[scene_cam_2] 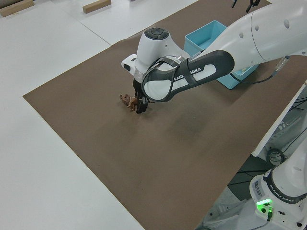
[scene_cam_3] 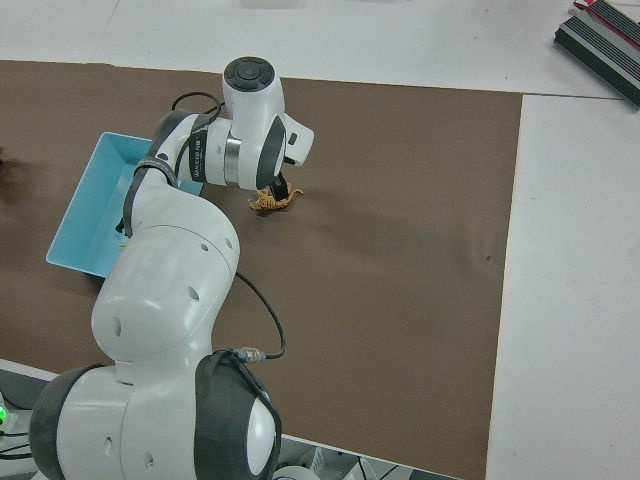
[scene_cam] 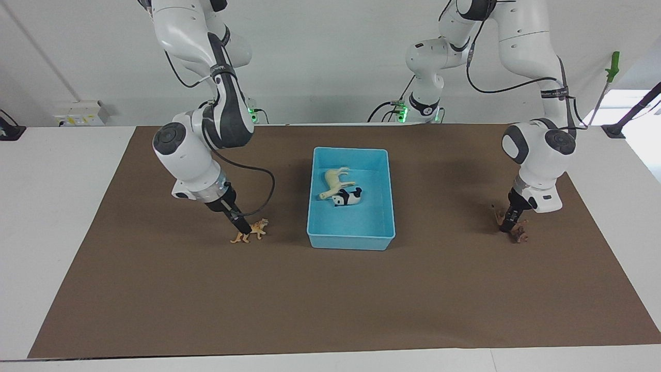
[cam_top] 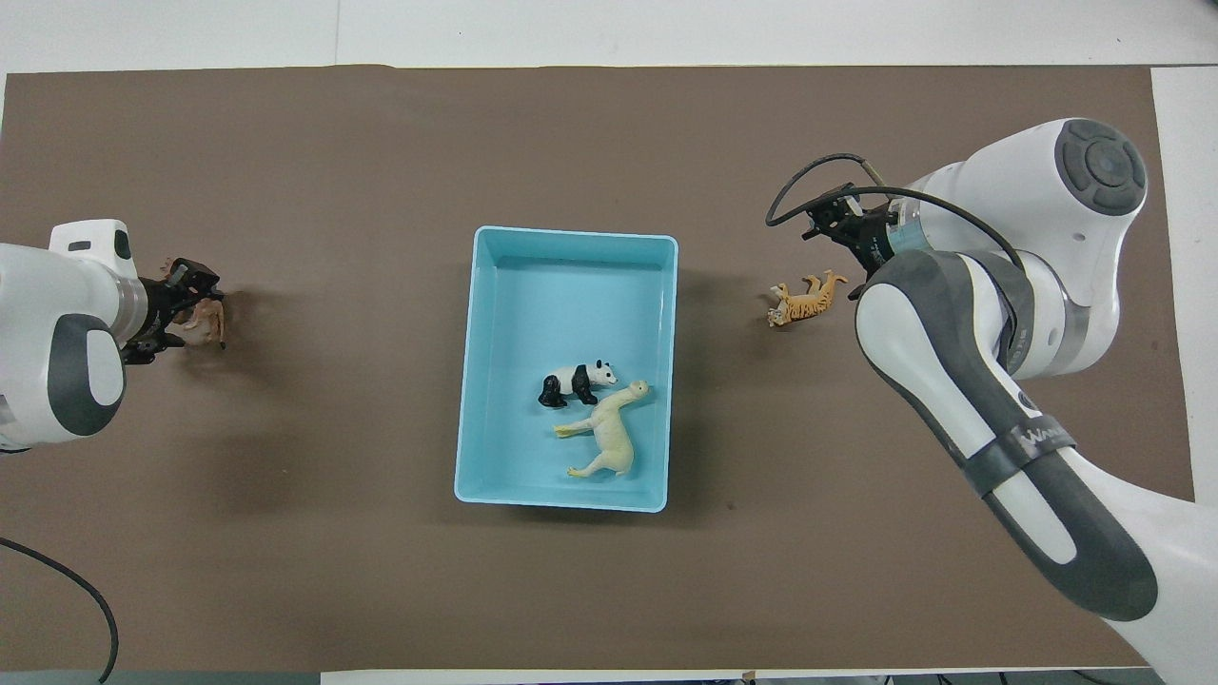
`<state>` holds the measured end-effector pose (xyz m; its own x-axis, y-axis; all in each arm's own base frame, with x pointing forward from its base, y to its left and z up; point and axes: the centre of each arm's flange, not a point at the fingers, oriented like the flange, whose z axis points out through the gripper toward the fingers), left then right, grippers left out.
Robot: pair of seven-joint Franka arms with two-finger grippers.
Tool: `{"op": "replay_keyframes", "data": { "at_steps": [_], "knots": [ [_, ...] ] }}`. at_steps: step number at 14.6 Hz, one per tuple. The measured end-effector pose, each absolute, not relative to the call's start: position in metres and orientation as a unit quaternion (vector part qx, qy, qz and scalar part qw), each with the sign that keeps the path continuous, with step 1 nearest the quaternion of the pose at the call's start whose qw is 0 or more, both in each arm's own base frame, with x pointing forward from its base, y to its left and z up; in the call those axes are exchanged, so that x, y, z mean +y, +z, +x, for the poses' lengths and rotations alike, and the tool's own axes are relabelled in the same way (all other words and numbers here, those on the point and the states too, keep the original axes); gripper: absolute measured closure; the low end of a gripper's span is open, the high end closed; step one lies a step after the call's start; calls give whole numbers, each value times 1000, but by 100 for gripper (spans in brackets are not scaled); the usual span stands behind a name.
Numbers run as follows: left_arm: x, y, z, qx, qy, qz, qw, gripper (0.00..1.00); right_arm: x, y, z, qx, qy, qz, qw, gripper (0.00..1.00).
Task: Put all toys into storage box
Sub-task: 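Grasp the brown horse with the left gripper while the right gripper reaches the tiger, then place the brown horse in the box with the left gripper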
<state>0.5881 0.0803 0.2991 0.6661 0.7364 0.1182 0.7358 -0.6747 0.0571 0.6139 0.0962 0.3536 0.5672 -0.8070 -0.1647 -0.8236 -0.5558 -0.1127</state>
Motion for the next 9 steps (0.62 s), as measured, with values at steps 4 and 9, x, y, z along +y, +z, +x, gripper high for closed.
{"op": "replay_keyframes", "data": {
  "at_steps": [4,9],
  "knots": [
    [79,334,608,403,55,914,-4,67,96,328,617,479,51,-871,99,6],
    [-48,431,634,436,18,900,-14,67,108,315,617,482,55,-868,108,6]
  ]
}}
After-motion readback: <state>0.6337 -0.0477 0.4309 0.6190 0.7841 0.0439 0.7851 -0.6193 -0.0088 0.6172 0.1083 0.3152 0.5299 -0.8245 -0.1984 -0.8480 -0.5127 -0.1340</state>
